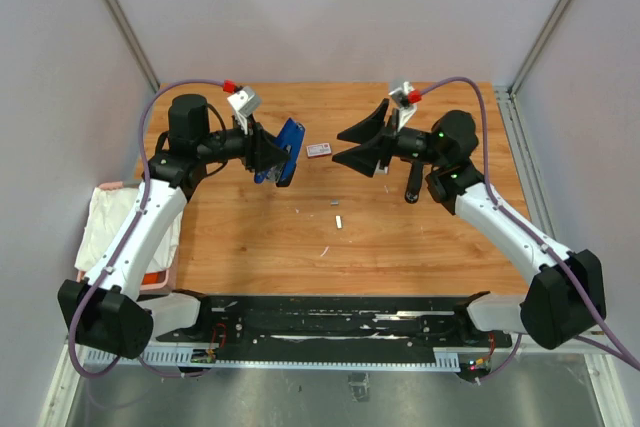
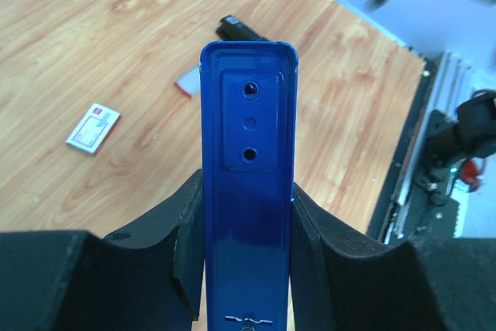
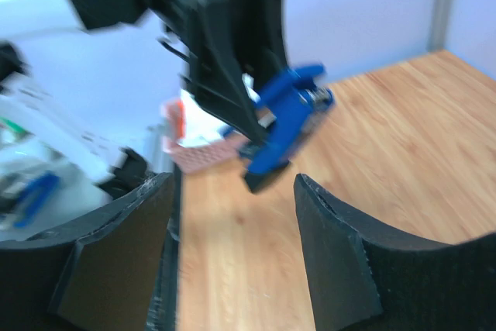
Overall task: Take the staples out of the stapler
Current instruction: Unload the staple at the center of the board.
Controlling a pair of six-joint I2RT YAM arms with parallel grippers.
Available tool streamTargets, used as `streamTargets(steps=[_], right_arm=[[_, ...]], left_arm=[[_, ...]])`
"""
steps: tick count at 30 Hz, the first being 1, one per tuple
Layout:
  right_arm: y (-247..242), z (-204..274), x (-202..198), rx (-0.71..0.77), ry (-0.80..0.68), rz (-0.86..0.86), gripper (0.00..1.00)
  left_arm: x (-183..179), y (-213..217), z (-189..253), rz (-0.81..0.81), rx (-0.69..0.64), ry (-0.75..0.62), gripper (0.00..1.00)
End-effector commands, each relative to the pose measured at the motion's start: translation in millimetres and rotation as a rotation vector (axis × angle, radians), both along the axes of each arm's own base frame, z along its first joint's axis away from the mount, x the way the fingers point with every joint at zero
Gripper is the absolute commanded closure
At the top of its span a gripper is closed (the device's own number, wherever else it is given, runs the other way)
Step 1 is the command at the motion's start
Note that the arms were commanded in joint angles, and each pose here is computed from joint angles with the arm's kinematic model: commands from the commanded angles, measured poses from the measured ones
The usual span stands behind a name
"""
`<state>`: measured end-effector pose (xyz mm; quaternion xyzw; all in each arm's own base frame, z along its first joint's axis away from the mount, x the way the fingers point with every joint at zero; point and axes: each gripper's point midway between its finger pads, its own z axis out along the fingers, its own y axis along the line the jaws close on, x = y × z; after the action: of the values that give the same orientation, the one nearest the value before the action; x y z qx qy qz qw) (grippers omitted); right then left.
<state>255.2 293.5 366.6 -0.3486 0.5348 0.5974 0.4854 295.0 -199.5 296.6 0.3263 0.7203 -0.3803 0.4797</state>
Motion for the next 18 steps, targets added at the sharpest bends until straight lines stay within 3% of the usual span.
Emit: streamTargets(steps=[1, 4, 7, 13, 18], right_arm=[[5.9, -131.5, 36.2, -0.42, -0.156, -0.177, 0.31], [18.2, -157.7, 23.8, -0.482, -0.314, -0.123, 0.26], [36.7, -162.3, 9.3, -0.462, -0.346, -0.045, 0.26], [74.3, -143.7, -40.3, -0.341, -0.272, 0.173, 0.26], [85.3, -124.9, -42.9, -0.245, -0.128, 0.158, 0.27]], left_arm=[[-6.1, -15.5, 33.3, -0.077, -0.133, -0.009, 1.0], [-17.5, -21.1, 38.4, -0.15, -0.167, -0.003, 1.0], [-29.9, -24.4, 41.1, -0.214, -0.199, -0.023, 1.0], [-52.0, -29.5, 40.0, -0.294, -0.226, -0.049, 1.0], [-59.5, -29.3, 38.3, -0.315, -0.224, -0.06, 1.0]])
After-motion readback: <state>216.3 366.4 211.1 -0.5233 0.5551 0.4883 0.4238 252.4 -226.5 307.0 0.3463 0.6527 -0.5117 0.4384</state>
